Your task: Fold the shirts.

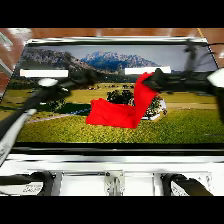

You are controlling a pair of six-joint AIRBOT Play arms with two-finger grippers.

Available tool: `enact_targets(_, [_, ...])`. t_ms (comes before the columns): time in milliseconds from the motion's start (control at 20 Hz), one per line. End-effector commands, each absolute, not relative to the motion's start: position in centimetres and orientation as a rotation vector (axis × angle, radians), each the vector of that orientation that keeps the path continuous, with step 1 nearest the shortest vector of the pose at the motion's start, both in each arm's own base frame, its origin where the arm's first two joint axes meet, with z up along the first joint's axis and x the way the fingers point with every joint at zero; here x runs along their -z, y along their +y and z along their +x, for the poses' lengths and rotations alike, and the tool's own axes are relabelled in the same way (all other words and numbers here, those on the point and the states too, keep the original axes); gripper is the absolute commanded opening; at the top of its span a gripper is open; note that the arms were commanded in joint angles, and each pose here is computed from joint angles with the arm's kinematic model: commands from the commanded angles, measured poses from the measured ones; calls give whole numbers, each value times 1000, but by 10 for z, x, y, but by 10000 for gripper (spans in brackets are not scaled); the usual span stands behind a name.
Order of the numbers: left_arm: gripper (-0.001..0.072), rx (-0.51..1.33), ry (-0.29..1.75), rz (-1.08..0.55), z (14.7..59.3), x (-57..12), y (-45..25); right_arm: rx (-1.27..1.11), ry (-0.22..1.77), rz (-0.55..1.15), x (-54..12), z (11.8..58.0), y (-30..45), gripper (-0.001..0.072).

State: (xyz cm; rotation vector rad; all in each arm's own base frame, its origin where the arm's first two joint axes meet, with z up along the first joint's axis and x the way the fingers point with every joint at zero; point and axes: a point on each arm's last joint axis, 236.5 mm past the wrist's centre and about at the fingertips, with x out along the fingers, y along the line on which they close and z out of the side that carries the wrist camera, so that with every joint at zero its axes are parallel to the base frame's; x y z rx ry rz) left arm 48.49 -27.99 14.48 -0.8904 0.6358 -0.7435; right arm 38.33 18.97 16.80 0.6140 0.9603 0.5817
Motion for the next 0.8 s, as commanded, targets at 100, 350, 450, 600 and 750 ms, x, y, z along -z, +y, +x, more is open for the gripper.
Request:
enact_targets(100, [41, 664, 237, -786, 458, -304, -141, -631, 1092, 525, -46, 401, 316, 57])
enact_targets(350, [41, 746, 128, -682, 392, -368, -131, -619, 1214, 762, 31, 387, 402, 364])
enact_targets(450, [41, 793, 172, -664, 377, -365, -145, -647, 1242, 755, 37, 382, 403, 585])
enact_targets(600, [41, 831, 229, -640, 369, -352, -158, -715, 1265, 695, 22, 383, 374, 585])
enact_targets(750, [41, 823, 245, -648, 371, -344, -158, -682, 1300, 546, 17, 392, 297, 586])
